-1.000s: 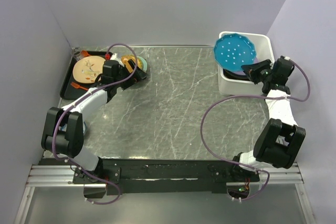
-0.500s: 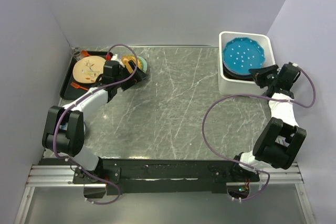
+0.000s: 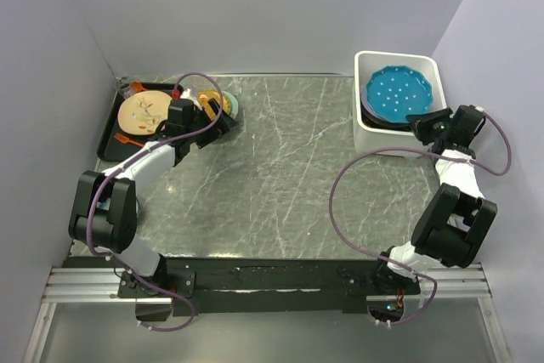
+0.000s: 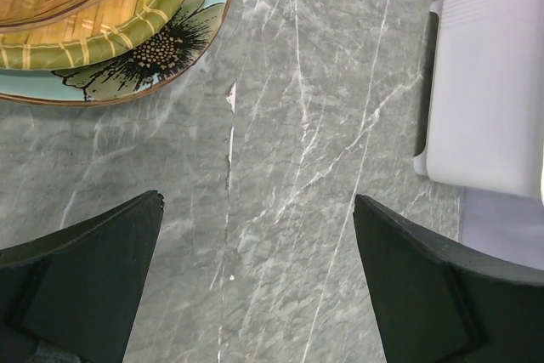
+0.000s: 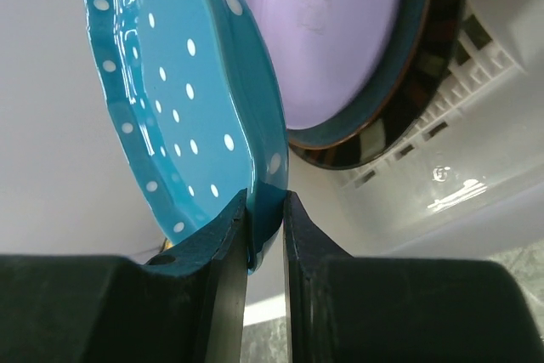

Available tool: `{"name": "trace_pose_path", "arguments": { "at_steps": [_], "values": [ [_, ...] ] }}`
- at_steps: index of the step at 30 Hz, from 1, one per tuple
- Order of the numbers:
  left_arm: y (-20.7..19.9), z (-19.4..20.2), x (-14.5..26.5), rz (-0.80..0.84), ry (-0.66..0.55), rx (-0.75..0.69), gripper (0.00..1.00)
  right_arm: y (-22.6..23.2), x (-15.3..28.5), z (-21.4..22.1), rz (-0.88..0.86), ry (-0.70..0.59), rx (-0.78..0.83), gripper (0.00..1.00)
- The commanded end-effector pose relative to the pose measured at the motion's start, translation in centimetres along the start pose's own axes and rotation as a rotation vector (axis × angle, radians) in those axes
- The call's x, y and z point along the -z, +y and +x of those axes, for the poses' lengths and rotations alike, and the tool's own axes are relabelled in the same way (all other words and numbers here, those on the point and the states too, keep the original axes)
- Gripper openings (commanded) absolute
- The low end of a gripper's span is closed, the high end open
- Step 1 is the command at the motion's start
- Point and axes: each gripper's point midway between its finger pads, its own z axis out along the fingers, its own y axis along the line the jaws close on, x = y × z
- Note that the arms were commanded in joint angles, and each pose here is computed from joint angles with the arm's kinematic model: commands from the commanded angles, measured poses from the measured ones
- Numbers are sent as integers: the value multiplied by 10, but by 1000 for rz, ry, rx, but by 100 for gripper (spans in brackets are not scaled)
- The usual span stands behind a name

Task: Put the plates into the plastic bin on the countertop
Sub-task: Place the plate in the plastic bin.

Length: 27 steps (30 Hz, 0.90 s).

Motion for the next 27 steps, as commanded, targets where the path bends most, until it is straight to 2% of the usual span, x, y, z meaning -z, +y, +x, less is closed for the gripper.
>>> {"name": "trace_pose_path", "arguments": {
  "at_steps": [1, 13, 27],
  "values": [
    [-11, -11, -1, 22, -28, -26, 99, 57, 1, -41, -186, -117, 64, 4],
    [-9, -9, -6, 16, -18, -27, 99, 74, -3, -48, -222, -111, 60, 4],
    [-8, -7, -11, 21, -5, -23, 99, 118, 38, -47, -308, -118, 86, 3]
  ]
}}
